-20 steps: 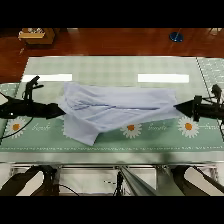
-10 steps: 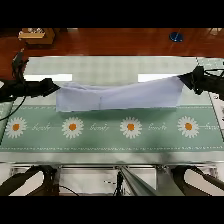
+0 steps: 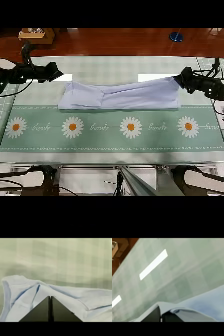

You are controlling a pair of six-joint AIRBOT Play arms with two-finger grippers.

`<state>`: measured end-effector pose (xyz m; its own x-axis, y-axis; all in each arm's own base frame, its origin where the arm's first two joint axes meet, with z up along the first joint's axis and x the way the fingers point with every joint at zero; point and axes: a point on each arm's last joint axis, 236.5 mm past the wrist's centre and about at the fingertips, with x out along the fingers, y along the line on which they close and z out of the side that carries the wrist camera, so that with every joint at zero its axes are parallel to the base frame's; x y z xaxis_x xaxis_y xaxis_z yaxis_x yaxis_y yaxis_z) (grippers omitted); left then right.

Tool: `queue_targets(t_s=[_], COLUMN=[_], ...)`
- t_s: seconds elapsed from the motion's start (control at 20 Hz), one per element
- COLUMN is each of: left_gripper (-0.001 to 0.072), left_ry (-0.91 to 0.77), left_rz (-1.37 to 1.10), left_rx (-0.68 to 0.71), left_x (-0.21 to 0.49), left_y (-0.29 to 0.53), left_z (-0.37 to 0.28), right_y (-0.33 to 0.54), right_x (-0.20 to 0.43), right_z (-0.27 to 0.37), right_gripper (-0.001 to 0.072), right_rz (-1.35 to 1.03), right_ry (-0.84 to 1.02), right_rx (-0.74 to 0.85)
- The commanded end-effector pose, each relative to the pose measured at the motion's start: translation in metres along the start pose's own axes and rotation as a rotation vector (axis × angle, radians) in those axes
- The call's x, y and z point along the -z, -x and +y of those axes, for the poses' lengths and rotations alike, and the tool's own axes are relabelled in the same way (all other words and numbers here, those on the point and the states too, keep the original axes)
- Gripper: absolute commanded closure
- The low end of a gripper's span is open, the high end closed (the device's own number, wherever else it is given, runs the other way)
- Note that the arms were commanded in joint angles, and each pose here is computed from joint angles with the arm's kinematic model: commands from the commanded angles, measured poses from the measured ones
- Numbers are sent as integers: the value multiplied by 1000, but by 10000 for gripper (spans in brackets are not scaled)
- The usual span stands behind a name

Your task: Fold the shirts.

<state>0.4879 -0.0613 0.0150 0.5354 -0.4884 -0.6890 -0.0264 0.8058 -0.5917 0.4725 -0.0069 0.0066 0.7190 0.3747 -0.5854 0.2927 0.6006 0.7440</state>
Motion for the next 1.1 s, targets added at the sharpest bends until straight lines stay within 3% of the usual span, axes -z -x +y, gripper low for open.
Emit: queue_targets(t_s=[0.0, 0.05, 0.1, 0.15, 0.2, 0.45, 0.65, 0.7, 0.8, 1.05], left_gripper=[691, 690, 688, 687, 685, 656, 655, 656, 656, 656], left_ry=[32, 37, 39, 40, 37, -8, -11, -16, -30, -65], left_rz=[87, 105, 114, 121, 134, 253, 308, 312, 322, 343], left_rx=[10, 12, 14, 17, 26, 98, 122, 124, 130, 142], left_x=[12, 17, 19, 20, 21, 39, 51, 53, 56, 65], left_y=[-26, -29, -29, -27, -22, 16, 23, 22, 18, 10], left_z=[14, 16, 16, 16, 13, 2, -4, -7, -14, -30], right_y=[-14, -16, -17, -16, -11, 42, 57, 55, 43, 11], right_x=[8, 13, 16, 16, 9, -33, 22, 33, 43, 52], right_z=[-21, -28, -34, -37, -38, -57, -115, -124, -126, -130], right_gripper=[693, 691, 603, 367, 228, 217, 213, 160, 118, 122], right_rz=[32, 56, 69, 70, 55, -44, 229, 283, 322, 333], right_ry=[-5, 12, 39, 52, 45, 41, 48, 43, 10, -82], right_rx=[44, 62, 84, 95, 95, 129, 269, 282, 249, 191])
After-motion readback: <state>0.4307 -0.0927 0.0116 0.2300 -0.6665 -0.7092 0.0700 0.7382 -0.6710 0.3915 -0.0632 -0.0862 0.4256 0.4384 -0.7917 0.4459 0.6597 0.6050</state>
